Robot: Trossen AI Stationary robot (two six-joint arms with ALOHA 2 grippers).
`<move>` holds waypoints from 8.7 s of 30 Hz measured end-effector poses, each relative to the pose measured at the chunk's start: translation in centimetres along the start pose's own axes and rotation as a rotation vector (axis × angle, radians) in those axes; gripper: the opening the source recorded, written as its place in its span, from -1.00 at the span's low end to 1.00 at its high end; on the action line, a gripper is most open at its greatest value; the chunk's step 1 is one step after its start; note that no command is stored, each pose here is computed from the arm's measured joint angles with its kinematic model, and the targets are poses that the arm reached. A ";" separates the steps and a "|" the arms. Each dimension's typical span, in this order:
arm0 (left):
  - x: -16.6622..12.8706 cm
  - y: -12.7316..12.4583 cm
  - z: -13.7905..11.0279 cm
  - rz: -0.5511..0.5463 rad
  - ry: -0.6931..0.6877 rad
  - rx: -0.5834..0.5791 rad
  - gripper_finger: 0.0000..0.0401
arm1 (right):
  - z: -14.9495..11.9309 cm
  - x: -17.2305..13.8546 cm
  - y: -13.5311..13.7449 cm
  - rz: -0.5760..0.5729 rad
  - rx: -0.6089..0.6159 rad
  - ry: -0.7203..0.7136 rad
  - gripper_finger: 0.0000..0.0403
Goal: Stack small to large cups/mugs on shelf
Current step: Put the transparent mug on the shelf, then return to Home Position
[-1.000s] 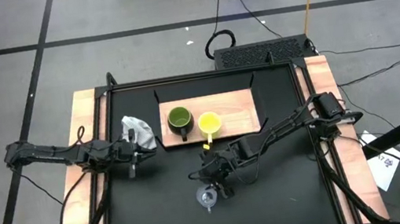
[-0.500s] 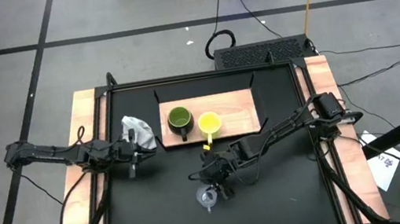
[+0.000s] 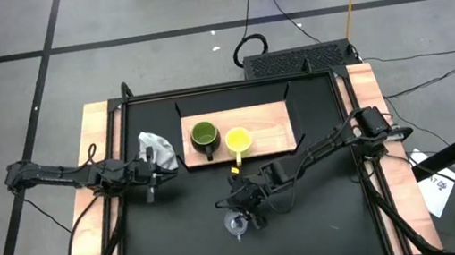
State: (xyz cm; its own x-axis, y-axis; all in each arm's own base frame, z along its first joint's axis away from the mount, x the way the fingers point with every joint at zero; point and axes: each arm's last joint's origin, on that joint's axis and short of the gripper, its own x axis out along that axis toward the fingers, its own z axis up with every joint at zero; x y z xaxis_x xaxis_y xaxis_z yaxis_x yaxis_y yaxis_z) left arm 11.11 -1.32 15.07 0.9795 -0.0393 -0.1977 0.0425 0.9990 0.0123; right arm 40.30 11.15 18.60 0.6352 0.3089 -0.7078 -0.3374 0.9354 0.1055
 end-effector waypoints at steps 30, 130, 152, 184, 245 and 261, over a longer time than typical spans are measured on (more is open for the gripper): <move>0.0 0.0 0.0 0.000 0.001 0.000 -0.84 | -0.1 0.1 0.1 -0.002 0.002 -0.004 -0.86; 0.0 0.0 0.1 0.002 -0.007 0.025 -0.84 | -7.9 -20.0 -9.8 -0.418 0.139 0.041 -1.00; 0.0 0.0 0.1 0.002 -0.007 0.026 -0.84 | -9.0 -20.0 -11.7 -0.394 0.160 -0.003 -1.00; 0.0 0.0 0.0 0.002 -0.006 0.012 -0.84 | -10.1 -18.2 -12.4 -0.379 0.215 0.052 -1.00; 0.0 0.0 0.0 0.003 0.002 0.026 -0.84 | -11.9 -18.2 -13.4 -0.503 0.201 0.024 -0.62; 0.0 0.0 0.0 0.003 0.001 0.027 -0.84 | -11.6 -18.2 -13.4 -0.507 0.211 -0.002 -0.60</move>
State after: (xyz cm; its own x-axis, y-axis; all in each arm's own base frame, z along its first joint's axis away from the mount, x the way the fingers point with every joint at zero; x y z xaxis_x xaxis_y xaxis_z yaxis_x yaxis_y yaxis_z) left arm 11.11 -1.31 15.06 0.9794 -0.0364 -0.1984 0.0450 0.9982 0.0392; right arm 25.18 -9.03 22.00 0.6834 -0.1895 -0.7050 0.1578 0.9812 -0.1108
